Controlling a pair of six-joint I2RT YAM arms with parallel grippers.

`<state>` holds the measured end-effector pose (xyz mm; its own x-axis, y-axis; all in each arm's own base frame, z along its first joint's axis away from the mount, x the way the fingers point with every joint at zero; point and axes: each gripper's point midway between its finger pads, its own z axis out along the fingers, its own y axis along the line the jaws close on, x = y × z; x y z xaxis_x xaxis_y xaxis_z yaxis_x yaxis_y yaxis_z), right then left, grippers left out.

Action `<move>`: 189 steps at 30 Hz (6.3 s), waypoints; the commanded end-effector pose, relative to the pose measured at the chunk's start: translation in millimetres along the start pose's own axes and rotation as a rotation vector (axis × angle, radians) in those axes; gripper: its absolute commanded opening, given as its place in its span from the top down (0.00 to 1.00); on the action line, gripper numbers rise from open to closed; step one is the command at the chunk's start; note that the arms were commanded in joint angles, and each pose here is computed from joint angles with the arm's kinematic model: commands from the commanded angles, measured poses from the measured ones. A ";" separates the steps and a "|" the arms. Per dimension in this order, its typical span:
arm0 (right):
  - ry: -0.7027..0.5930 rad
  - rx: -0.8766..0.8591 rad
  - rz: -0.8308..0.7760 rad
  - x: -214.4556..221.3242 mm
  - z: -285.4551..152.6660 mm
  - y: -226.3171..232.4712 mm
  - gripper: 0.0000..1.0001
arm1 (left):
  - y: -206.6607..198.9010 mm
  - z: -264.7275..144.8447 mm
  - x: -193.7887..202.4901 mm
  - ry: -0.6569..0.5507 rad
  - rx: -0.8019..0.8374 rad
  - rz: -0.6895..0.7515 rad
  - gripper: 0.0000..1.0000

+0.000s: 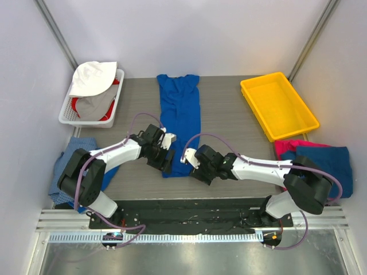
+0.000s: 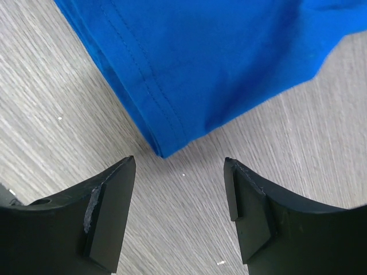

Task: Fold and stack the t-shirts
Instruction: Grab the bottom of the folded rectangular tshirt with both arms, then fold the folded rectangular tshirt in 1/3 of the way

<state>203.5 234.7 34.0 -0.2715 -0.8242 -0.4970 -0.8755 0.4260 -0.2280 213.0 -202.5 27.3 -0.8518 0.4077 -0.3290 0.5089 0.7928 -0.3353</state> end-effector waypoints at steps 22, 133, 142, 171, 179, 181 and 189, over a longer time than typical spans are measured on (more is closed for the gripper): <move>-0.062 0.000 -0.014 -25.1 18.7 -6.2 0.48 | -4.6 2.1 -7.4 -0.013 0.039 0.005 0.51; -0.026 0.270 -0.028 -128.1 67.8 -218.6 0.99 | 129.7 -32.4 -217.1 -0.339 -0.216 0.051 1.00; -0.019 0.291 -0.020 -128.6 72.9 -229.9 0.99 | 139.6 -36.6 -235.8 -0.364 -0.222 0.043 1.00; -0.020 0.382 0.000 -141.9 77.1 -258.3 0.67 | 143.8 -29.5 -250.6 -0.360 -0.221 0.046 0.72; -0.033 0.418 0.005 -148.7 68.7 -265.4 0.65 | 143.8 -45.7 -259.3 -0.402 -0.255 0.050 0.66; -0.035 0.432 0.005 -150.1 62.6 -267.9 0.64 | 143.0 -53.8 -262.6 -0.419 -0.265 0.055 0.65; -0.055 0.387 0.036 -147.4 40.9 -247.8 0.57 | 116.3 -89.9 -257.7 -0.448 -0.234 0.086 0.44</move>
<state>489.0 263.1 84.0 -0.2884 -0.8317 -0.4744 -0.6753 0.5279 -0.5151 487.0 -173.1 91.6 -0.7237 0.2928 -0.6250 0.4580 0.8812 -0.1175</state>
